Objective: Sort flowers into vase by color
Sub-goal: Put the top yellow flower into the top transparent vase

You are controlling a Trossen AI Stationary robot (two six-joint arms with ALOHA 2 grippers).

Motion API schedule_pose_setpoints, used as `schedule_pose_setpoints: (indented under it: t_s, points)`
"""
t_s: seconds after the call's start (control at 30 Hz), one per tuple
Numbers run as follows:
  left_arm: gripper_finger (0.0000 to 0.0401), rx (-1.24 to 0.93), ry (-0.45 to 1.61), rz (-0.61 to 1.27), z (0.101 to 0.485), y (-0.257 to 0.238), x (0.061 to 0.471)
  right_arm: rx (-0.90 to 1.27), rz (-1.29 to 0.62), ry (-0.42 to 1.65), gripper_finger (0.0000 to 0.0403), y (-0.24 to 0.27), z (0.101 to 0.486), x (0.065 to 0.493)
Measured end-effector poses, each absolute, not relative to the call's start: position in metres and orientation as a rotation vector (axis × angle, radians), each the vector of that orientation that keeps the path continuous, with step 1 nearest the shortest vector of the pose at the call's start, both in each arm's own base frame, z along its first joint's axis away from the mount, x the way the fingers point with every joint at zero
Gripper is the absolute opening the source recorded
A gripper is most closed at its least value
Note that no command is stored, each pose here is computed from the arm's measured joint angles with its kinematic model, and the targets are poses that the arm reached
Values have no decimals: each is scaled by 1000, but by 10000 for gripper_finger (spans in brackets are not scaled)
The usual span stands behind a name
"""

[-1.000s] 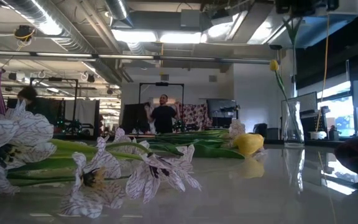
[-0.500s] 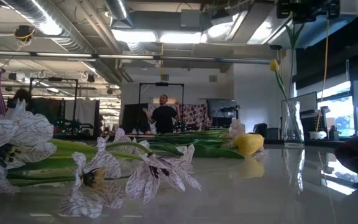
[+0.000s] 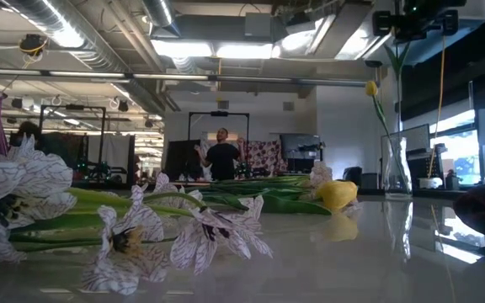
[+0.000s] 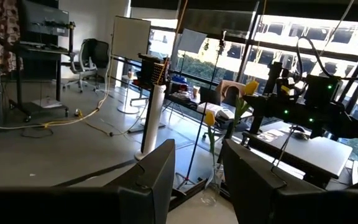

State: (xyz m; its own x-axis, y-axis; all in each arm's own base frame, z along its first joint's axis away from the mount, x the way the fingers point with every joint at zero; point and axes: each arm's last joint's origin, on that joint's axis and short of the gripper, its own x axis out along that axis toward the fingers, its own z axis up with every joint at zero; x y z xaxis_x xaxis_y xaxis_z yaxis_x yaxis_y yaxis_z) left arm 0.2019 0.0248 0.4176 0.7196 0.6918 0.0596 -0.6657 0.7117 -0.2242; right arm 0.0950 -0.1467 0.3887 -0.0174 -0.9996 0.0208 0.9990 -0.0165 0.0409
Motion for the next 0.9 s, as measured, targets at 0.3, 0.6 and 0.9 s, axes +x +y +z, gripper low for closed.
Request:
schedule_pose_setpoints:
  t_s: [0.3,0.6,0.9]
  points:
    - [131,-199,-148,780,418,29,201,34,-1605,-4,28,-147,384,95]
    - [131,-198,-150,790,418,32,201,116,-1608,35,114,-146,375,94]
    - [131,-253,-154,579,420,26,199,158,-1536,56,202,-137,370,106]
